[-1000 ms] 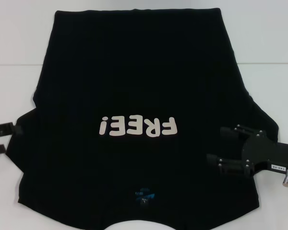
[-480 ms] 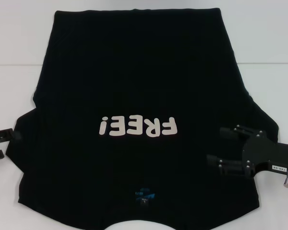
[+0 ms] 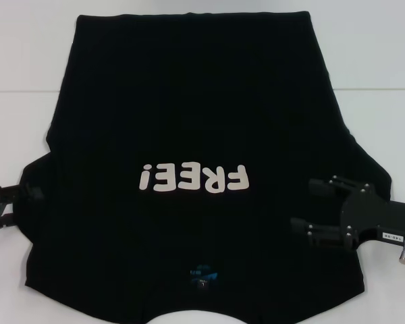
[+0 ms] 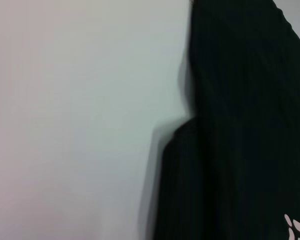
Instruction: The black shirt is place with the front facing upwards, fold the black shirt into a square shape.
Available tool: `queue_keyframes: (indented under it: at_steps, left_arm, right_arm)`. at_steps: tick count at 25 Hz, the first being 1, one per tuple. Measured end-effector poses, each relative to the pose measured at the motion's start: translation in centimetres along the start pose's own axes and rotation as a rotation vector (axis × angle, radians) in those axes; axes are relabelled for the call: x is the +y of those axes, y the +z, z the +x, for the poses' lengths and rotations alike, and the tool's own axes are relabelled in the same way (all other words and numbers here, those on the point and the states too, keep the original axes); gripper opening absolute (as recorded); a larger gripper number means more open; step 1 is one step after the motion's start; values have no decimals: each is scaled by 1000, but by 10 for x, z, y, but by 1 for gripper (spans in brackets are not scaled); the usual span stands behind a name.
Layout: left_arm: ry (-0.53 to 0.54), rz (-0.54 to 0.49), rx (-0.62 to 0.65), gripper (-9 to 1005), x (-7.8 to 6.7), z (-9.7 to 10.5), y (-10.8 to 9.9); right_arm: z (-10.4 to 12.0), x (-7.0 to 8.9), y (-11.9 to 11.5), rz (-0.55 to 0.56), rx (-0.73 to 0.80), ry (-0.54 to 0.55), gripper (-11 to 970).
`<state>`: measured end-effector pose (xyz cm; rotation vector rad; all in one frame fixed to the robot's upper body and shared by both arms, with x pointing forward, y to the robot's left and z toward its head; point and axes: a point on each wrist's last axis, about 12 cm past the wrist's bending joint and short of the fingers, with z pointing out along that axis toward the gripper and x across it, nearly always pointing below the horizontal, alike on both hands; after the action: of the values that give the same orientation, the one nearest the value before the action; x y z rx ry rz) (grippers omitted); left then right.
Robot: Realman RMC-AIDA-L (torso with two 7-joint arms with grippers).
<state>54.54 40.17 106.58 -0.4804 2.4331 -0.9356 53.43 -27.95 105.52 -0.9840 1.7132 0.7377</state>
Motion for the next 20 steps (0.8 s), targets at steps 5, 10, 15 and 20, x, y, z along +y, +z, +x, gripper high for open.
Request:
queue_keyframes:
  at_steps: [5, 10, 15, 20]
  left_arm:
    - [27, 1, 6, 882, -3, -1, 3]
    - [63, -10, 28, 874, -8, -3, 6]
    - [92, -36, 39, 711, -9, -4, 8]
    - [96, -45, 30, 509, -7, -6, 7]
  right_arm:
    - [0, 1, 0, -5, -4, 1, 911]
    - [-1, 2, -2, -10, -17, 5, 911]
    - [-2, 1, -4, -8, -18, 19, 911]
    - [-1, 1, -5, -7, -17, 22, 912]
